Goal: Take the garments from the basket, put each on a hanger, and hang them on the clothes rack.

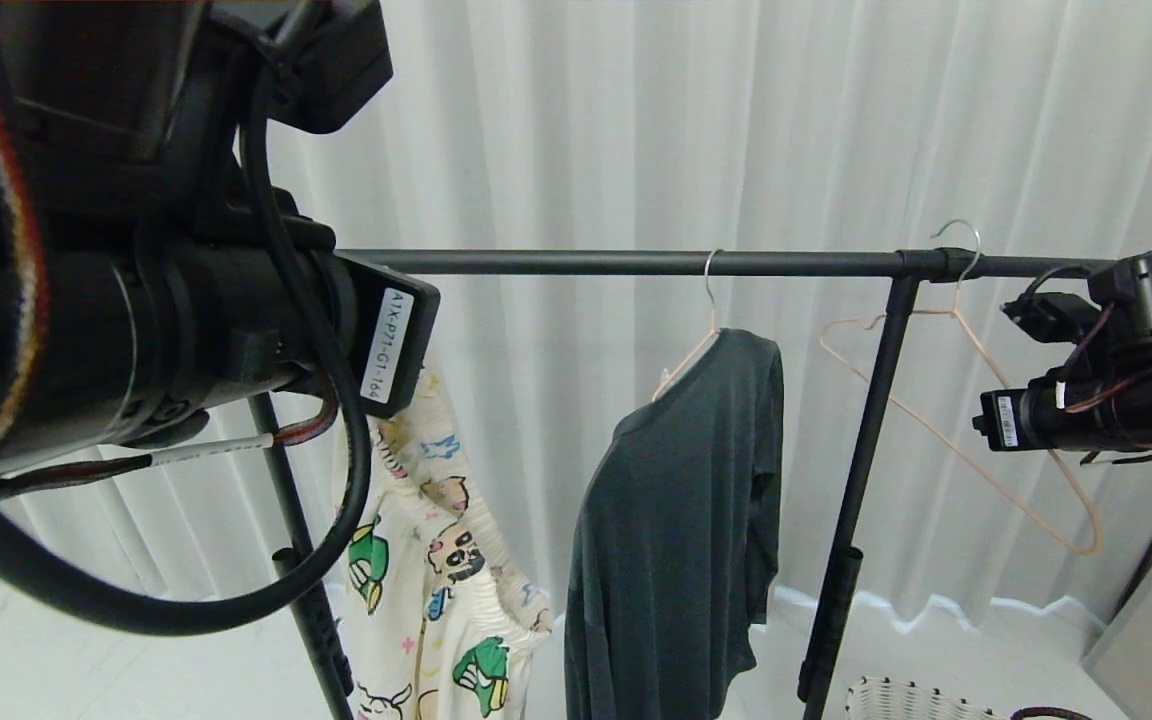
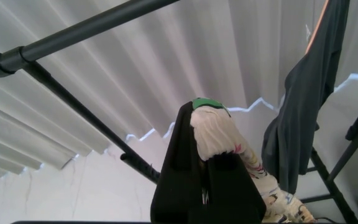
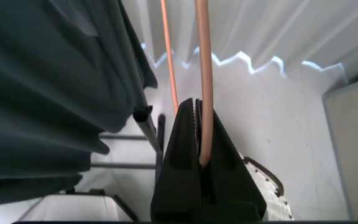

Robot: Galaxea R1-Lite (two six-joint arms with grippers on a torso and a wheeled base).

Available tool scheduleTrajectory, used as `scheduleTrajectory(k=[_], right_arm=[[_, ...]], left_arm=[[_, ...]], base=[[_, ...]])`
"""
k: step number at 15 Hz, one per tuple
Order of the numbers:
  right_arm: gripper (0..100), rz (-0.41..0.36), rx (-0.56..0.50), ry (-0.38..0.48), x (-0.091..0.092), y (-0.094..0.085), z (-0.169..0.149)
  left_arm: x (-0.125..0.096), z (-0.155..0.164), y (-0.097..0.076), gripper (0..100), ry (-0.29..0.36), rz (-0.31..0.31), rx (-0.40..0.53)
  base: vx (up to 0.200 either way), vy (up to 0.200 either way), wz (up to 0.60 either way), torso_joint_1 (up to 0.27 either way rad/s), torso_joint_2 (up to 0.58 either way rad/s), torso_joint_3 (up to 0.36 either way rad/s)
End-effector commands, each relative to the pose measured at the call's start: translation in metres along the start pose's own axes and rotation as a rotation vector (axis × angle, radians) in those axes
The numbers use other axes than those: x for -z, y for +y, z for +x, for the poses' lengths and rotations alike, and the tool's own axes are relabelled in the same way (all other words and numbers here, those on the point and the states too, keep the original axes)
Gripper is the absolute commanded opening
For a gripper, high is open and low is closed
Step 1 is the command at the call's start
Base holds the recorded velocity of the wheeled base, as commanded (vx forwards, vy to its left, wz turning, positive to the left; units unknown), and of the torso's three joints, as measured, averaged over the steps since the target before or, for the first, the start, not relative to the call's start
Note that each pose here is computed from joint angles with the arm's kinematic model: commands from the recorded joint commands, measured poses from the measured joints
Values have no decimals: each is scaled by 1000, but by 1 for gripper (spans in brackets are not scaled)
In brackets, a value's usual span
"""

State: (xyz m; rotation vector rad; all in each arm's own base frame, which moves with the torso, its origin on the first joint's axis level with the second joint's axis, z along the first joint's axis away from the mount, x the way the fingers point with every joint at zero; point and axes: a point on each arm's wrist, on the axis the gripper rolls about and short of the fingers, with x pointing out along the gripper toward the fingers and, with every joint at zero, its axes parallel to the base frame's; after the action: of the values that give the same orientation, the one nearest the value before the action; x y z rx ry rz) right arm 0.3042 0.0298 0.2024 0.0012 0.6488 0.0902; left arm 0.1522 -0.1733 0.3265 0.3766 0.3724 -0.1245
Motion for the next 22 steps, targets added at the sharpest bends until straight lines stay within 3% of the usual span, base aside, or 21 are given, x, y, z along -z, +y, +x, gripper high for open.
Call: scheduleTrajectory(k=[1,5,10,12,15,18,22], right_arm=[[0,-6,-11,-48,-4,3,-19],[0,-26,-22,-78,9,8,-52],[0,-44,-35,-150,44,8,-110],[0,-88,-42,-198,62,8,-136],[0,-177,-55,-193,89,8,-158],[0,-242,-164,-205,105,19,-171],[0,-337,-348,-213,111,40,-177]], left_arm=[[2,-1,1,0,3,2,-2],[11,-8,9,0,6,6,-2],[20,-7,12,0,23,21,-63],[20,-7,12,0,23,21,-65],[21,-5,10,0,16,13,-64],[32,1,5,0,43,21,-68],[44,10,-1,0,62,28,-77]], base=[[0,0,0,0,0,0],[0,0,0,0,0,0],[0,0,0,0,0,0],[-200,0,0,7,2,2],[-200,0,0,2,4,2],[-200,0,0,-5,-2,2],[-200,0,0,0,1,4]])
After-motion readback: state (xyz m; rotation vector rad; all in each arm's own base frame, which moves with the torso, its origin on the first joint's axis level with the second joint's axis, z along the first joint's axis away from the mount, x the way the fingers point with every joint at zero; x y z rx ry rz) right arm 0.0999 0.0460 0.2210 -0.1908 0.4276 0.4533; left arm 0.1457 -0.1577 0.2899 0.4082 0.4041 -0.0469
